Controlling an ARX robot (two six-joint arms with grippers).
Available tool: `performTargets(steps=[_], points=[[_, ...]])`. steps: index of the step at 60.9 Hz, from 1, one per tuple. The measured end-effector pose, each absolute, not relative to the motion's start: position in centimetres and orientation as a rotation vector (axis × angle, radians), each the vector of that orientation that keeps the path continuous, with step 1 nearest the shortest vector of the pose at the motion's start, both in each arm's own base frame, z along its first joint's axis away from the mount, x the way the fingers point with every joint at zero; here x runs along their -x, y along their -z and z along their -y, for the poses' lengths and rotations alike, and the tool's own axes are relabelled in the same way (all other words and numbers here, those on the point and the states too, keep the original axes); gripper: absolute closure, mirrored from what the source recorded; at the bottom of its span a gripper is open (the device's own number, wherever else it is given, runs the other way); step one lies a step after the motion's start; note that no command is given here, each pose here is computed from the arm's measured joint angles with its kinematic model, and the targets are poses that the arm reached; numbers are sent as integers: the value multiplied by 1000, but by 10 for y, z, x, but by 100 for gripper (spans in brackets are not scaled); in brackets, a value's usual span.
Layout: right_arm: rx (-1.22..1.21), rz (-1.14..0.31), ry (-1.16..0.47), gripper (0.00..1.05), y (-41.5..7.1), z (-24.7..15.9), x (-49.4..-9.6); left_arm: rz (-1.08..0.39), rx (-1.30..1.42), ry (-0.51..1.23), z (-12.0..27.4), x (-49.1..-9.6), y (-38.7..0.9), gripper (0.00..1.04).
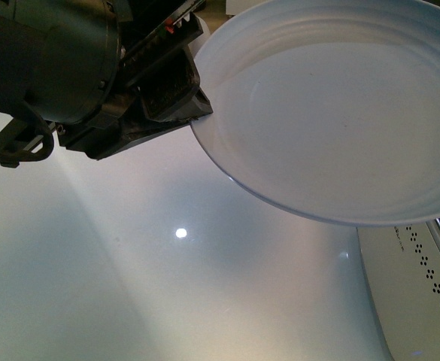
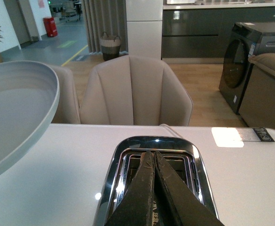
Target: Left arm holds plate, right arm toasts bread
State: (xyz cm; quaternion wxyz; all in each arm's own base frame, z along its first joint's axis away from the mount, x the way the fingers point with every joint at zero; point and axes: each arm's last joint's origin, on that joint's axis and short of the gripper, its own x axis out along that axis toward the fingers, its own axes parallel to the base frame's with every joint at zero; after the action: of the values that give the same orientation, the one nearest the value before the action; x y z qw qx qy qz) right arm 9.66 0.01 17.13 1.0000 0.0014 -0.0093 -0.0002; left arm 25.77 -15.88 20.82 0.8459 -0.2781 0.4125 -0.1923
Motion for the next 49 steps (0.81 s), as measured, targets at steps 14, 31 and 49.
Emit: performTargets(steps=[14, 31, 49], points=[[-3, 19, 0, 64, -171, 0, -97, -871, 587, 407, 159, -258, -208, 102], [-3, 19, 0, 13, -171, 0, -97, -871, 587, 406, 159, -258, -208, 102], [-3, 19, 0, 9, -171, 0, -97, -871, 587, 406, 159, -258, -208, 102]])
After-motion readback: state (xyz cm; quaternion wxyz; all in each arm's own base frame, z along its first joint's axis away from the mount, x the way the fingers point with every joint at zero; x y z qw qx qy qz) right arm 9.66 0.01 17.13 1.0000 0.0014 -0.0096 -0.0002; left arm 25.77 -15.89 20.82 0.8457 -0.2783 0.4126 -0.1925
